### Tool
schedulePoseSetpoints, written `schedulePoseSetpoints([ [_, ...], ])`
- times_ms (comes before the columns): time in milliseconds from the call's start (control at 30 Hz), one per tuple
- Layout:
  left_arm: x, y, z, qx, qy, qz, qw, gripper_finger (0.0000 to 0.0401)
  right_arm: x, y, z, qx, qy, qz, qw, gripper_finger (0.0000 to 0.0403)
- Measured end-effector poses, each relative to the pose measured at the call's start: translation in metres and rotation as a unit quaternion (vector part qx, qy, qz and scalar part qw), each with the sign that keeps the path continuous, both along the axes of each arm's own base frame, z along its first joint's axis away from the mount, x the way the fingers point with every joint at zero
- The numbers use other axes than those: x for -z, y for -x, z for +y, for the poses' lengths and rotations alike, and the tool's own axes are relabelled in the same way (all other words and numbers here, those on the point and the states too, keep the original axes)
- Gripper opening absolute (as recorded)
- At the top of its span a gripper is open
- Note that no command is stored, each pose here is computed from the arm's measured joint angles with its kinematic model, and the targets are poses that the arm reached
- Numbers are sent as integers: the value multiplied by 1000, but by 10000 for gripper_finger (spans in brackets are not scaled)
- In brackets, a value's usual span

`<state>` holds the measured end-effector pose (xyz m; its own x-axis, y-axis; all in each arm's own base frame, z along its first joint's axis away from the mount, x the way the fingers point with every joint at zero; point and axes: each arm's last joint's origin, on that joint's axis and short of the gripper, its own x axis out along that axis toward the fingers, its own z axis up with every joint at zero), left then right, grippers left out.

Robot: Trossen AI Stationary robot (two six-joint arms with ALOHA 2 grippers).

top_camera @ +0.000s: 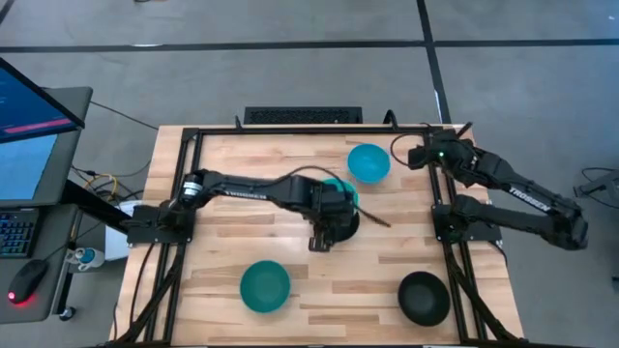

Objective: Nest bowls inside each other
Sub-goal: Stack the light blue bowl on top of the top black bowl

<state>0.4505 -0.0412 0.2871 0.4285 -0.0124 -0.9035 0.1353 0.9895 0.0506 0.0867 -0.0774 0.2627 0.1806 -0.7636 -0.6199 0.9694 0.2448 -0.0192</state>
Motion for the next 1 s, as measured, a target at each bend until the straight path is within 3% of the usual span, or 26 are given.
schedulePoseSetpoints([
  [267,28,-9,-20,6,21,26,999,0,-1,6,-2,3,-7,-11,1000,331],
  [567,41,-14,-23,-5,29,34,999,9,-1,4,0,-10,-22,-28,999,331],
  [867,67,-21,-21,-14,13,64,998,3,-1,0,3,-24,-26,-37,999,331],
  [1000,73,-20,-19,-35,-19,80,996,11,0,0,5,-30,-28,-34,999,331],
])
